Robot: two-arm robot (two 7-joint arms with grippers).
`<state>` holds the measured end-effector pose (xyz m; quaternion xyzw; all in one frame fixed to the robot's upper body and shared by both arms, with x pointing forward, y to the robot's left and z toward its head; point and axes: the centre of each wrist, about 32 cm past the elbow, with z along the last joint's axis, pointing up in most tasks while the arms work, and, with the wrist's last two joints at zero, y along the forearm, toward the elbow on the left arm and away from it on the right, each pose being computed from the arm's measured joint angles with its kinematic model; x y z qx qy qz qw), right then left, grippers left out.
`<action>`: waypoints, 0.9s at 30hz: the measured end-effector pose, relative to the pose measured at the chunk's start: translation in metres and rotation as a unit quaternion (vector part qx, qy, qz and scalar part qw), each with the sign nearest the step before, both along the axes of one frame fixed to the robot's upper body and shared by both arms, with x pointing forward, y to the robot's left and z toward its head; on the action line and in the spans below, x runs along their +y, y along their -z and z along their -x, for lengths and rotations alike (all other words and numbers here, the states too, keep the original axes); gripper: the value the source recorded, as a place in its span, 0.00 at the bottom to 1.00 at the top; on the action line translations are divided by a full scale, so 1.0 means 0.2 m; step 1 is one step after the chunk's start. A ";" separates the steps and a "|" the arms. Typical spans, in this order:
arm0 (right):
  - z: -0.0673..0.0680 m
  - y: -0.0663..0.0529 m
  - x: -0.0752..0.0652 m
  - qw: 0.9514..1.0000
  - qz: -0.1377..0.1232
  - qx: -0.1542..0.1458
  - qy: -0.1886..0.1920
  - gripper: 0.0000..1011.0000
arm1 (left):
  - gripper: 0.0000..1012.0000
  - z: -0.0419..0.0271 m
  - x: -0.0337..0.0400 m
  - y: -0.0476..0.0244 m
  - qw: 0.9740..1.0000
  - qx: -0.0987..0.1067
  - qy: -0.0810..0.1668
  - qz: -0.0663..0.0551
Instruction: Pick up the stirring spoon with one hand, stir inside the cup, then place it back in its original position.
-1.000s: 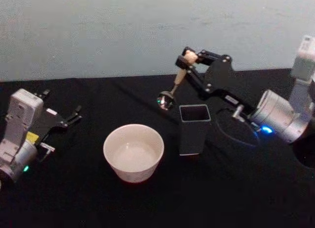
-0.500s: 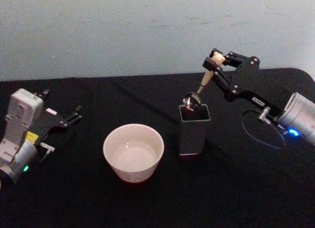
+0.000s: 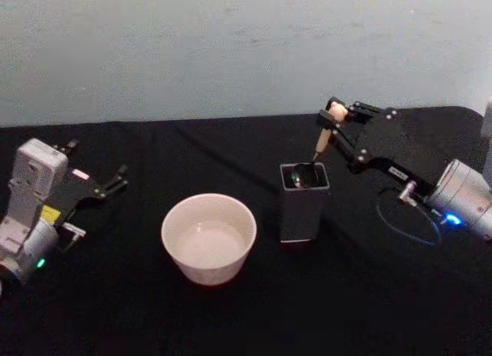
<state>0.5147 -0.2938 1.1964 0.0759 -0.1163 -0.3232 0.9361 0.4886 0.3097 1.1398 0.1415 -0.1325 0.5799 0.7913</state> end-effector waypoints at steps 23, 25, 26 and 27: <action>-0.02 0.18 0.08 0.996 0.023 0.080 0.015 0.21 | 0.99 0.000 0.000 0.000 1.000 0.000 0.000 0.000; -0.02 0.19 0.09 0.996 0.024 0.084 0.017 0.21 | 0.99 0.000 0.000 0.000 1.000 0.000 0.000 0.000; -0.02 0.19 0.09 0.996 0.025 0.086 0.018 0.21 | 0.99 0.000 0.000 0.000 1.000 0.000 0.000 0.000; -0.02 0.20 0.09 0.996 0.026 0.088 0.019 0.21 | 0.99 0.000 0.000 0.000 1.000 0.000 0.000 0.000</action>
